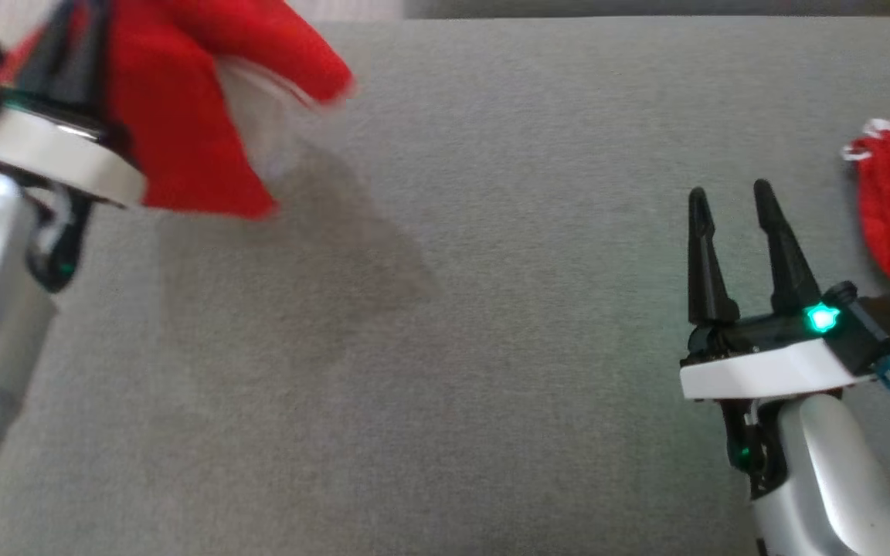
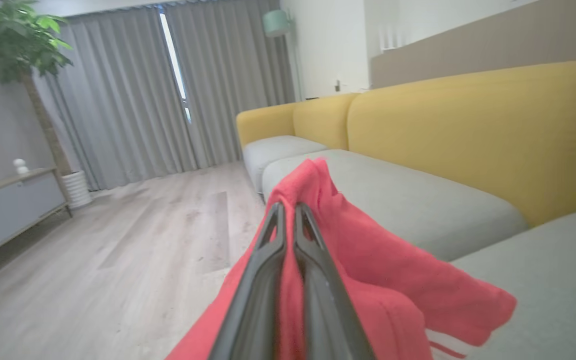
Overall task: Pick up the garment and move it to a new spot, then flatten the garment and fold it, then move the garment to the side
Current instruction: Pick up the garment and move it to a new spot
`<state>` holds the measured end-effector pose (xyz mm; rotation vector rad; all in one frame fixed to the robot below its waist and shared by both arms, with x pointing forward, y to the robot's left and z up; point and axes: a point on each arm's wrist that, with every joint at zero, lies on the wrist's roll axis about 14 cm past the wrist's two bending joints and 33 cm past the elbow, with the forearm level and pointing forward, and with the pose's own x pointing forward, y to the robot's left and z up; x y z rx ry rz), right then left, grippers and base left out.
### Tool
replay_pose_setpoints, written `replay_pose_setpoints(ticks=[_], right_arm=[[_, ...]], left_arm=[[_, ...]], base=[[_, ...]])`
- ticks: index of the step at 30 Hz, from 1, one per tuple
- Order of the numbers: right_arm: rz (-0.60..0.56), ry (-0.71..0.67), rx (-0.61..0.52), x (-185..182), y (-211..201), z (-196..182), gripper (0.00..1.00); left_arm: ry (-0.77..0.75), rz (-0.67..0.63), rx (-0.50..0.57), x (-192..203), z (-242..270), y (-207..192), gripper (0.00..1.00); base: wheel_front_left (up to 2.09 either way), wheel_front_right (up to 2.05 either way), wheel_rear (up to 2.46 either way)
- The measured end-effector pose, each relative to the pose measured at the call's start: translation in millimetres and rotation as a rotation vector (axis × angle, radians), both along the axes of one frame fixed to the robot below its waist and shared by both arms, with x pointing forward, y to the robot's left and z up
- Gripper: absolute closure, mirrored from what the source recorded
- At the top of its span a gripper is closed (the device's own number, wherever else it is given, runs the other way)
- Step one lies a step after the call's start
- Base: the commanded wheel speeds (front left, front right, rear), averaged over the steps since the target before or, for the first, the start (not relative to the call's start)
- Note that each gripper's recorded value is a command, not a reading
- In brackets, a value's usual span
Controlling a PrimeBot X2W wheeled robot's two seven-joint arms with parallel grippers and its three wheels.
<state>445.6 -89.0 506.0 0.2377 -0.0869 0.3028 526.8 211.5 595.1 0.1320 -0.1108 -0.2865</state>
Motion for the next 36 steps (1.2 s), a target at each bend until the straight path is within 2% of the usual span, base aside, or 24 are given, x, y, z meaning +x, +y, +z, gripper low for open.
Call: replay_pose_setpoints(ticks=[14, 15, 16, 19, 23, 30, 33, 36], right_arm=[[-0.133, -0.017, 0.02, -14.9, -51.0, 12.2, 0.0], [-0.146, -0.018, 0.023, -14.7, -55.8, 13.1, 0.0], [-0.16, -0.018, 0.024, -15.1, -60.7, 13.4, 0.0], [-0.19, -0.008, 0.019, -18.3, -71.6, 10.1, 0.0], [-0.203, -0.004, 0.017, -18.8, -76.0, 8.9, 0.0], [-0.173, -0.019, 0.027, -15.0, -64.8, 14.0, 0.0], [-0.144, -0.022, 0.019, -13.2, -53.8, 14.3, 0.0], [-0.121, -0.012, 0.016, -15.5, -44.9, 10.7, 0.0]], left_arm=[[0.116, -0.38, -0.074, -6.6, -36.3, -191.9, 1.0], [0.13, -0.404, -0.085, -8.0, -41.0, -204.8, 0.45], [0.14, -0.42, -0.097, -8.4, -45.1, -215.7, 0.0], [0.139, -0.444, -0.114, -5.0, -50.2, -235.5, 0.0], [0.095, -0.404, -0.14, 6.5, -43.0, -226.0, 0.0], [0.053, -0.252, -0.162, 8.4, -35.8, -162.7, 0.0], [0.046, -0.163, -0.101, -6.8, -46.5, -124.7, 0.0], [0.035, -0.069, -0.11, -30.6, -50.9, -93.3, 0.0]], base=[[0.0, 0.0, 0.0], [0.0, 0.0, 0.0], [0.0, 0.0, 0.0], [0.0, 0.0, 0.0], [0.0, 0.0, 0.0], [0.0, 0.0, 0.0], [0.0, 0.0, 0.0], [0.0, 0.0, 0.0]])
